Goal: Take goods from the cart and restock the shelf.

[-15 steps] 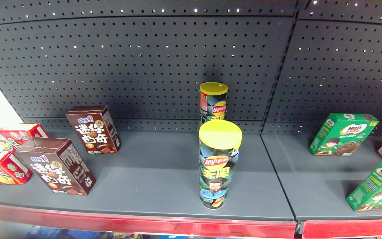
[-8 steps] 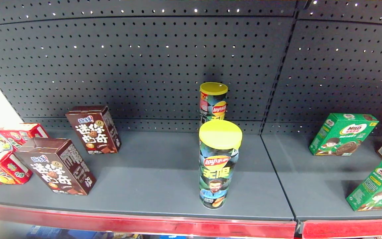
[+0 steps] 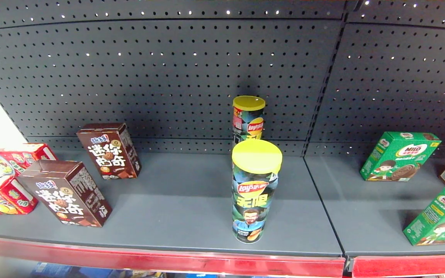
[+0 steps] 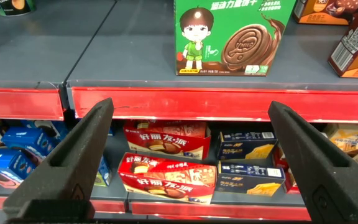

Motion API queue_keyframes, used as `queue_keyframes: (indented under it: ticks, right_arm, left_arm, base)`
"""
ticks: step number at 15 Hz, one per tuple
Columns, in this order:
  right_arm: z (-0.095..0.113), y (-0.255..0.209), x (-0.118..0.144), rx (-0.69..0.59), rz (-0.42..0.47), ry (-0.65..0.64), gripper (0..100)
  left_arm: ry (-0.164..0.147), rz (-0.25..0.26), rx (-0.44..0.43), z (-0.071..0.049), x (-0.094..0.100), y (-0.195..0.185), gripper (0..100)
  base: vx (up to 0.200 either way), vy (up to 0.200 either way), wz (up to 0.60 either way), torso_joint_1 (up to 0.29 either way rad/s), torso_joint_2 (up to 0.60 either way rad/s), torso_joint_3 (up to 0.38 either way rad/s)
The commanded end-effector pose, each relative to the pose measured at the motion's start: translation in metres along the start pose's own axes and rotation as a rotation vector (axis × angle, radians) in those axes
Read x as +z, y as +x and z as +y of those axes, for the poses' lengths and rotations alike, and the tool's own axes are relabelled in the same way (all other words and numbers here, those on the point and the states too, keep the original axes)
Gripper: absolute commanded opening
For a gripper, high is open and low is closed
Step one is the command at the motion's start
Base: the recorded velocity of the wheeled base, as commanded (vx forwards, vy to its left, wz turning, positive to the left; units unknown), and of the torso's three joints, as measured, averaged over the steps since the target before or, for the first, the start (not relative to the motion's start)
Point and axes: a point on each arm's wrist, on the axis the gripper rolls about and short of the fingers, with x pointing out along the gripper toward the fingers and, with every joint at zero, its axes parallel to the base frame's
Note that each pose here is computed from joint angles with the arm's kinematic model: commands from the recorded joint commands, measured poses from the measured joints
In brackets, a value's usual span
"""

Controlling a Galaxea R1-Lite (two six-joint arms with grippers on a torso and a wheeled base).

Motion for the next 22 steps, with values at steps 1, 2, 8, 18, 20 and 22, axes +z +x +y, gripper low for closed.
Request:
queue_keyframes:
  ticks: [1, 2, 8, 18, 20, 22]
  right_arm:
    - [0.0000, 0.0001, 0.0000, 0.000, 0.001, 0.000, 100]
    - [0.0000, 0.0001, 0.0000, 0.000, 0.001, 0.000, 100]
    - [0.0000, 0.0001, 0.0000, 0.000, 0.001, 0.000, 100]
    - [0.0000, 0.0001, 0.0000, 0.000, 0.001, 0.000, 100]
    - [0.0000, 0.0001, 0.0000, 0.000, 0.001, 0.000, 100]
    - [0.0000, 0.0001, 0.0000, 0.000, 0.001, 0.000, 100]
  left_arm:
    - [0.000, -0.001, 0.001, 0.0000, -0.0005, -0.0001, 100]
    - [0.000, -0.001, -0.001, 0.0000, -0.0005, -0.0001, 100]
    - [0.000, -0.001, -0.001, 0.0000, -0.0005, -0.0001, 100]
    - [0.000, 0.003, 0.000, 0.0000, -0.0012, 0.0000, 100]
    - [0.000, 0.003, 0.001, 0.0001, -0.0012, 0.0000, 100]
    - [0.000, 0.003, 0.001, 0.0001, -0.0012, 0.0000, 100]
  base:
    - [0.000, 0.000, 0.00, 0.000, 0.00, 0.000]
    - [0.000, 0.000, 0.00, 0.000, 0.00, 0.000]
    - [0.000, 0.000, 0.00, 0.000, 0.00, 0.000]
    - [0.000, 0.000, 0.00, 0.000, 0.00, 0.000]
    - [0.000, 0.000, 0.00, 0.000, 0.00, 0.000]
    - [0.000, 0.000, 0.00, 0.000, 0.00, 0.000]
